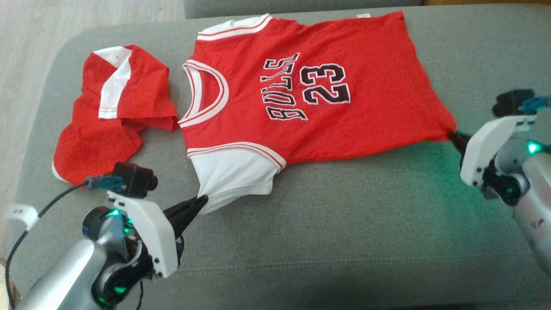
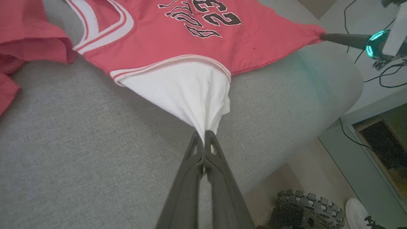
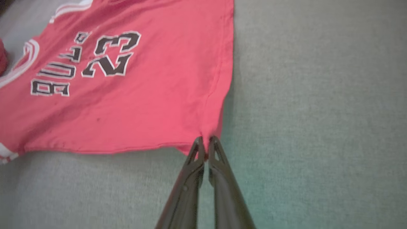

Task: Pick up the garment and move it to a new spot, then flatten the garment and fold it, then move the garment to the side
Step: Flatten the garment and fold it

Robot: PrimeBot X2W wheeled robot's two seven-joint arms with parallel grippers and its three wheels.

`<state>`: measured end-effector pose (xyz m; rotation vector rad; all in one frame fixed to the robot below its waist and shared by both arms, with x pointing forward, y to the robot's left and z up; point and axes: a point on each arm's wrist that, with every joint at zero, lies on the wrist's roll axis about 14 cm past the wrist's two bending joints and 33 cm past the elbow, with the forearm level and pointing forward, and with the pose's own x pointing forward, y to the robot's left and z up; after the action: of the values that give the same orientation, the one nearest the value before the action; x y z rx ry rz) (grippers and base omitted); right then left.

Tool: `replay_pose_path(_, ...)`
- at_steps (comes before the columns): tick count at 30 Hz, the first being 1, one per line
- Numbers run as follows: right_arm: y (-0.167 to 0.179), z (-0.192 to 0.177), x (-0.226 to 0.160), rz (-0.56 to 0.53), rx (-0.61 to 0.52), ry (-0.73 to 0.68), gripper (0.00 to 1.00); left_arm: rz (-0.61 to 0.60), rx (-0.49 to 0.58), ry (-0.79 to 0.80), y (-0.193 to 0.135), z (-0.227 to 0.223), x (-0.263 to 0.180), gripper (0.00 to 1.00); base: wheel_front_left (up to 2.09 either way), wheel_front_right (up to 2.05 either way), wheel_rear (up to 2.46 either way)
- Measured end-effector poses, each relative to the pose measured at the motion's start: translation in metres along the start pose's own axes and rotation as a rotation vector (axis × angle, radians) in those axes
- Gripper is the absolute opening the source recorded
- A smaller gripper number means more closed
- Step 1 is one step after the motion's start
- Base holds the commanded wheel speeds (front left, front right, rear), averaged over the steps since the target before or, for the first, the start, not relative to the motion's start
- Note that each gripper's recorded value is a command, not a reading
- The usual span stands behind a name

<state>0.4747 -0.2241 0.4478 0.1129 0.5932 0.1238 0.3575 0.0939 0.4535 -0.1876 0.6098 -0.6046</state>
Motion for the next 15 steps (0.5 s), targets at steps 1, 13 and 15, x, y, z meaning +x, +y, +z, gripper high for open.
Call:
replay_pose_path(1,-0.001,-0.006,-0.002,0.001,-0.012,0.025,0.0,-0.002,-0.002,-0.001,-0.001,0.001,-0.002,0.0,0.0,0.0,0.0)
replay_pose_path(13,-0.029,-0.065,-0.037,-0.036,-0.01,0.351,0.0,-0.029,-0.008,0.018,-0.016,-0.005,-0.011,0.0,0.0,0.0,0.0)
replay_pose_path(15,-0.03,-0.067,-0.042,-0.028,0.003,0.365,0.0,-0.037,-0.008,0.026,-0.018,-0.006,-0.012,0.0,0.0,0.0,0.0)
